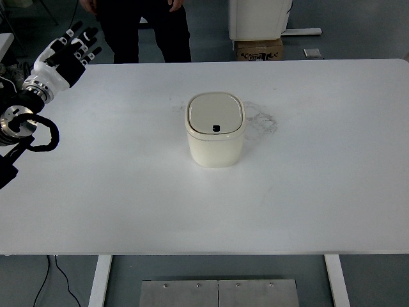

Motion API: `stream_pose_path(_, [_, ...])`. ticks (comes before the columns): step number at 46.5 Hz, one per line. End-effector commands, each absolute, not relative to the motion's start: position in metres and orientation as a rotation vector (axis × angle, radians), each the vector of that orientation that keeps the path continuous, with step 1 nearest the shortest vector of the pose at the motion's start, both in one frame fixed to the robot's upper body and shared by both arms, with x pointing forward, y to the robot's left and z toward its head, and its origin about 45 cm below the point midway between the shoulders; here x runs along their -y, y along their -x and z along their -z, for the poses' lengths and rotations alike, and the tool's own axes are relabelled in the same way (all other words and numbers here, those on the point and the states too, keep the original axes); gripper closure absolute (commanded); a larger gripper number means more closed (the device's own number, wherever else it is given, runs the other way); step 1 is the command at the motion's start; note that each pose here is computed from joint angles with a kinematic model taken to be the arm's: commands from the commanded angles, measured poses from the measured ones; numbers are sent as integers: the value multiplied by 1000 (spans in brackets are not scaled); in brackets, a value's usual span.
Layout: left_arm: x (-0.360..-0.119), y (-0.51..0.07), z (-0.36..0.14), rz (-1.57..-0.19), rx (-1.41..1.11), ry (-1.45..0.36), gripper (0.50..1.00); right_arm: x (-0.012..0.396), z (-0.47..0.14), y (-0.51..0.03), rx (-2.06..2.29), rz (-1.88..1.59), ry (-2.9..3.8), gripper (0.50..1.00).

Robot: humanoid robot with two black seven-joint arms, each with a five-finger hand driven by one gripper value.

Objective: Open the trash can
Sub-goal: 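Raise the left hand and reach over toward the cream trash can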

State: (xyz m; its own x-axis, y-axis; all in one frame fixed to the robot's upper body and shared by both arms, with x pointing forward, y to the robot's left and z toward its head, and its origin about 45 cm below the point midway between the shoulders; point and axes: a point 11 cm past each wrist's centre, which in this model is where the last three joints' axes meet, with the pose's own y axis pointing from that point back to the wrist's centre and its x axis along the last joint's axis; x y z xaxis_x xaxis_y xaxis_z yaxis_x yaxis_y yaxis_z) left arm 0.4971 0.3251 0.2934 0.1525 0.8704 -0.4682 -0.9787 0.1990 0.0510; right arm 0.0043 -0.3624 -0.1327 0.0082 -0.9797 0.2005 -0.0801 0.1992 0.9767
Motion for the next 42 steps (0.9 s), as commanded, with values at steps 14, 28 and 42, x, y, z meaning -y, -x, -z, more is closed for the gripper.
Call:
stream_pose_path(14, [-262, -495, -344, -1127, -228, 57, 500, 362, 133, -4, 1343, 1009, -1123, 509])
stream_pose_path(28, [-214, -479, -350, -924, 37, -192, 500, 362, 133, -4, 1343, 1009, -1123, 509])
stream_pose_path(42, [-167, -448, -357, -598, 226, -355, 500, 362, 133, -4, 1343, 1009, -1123, 509])
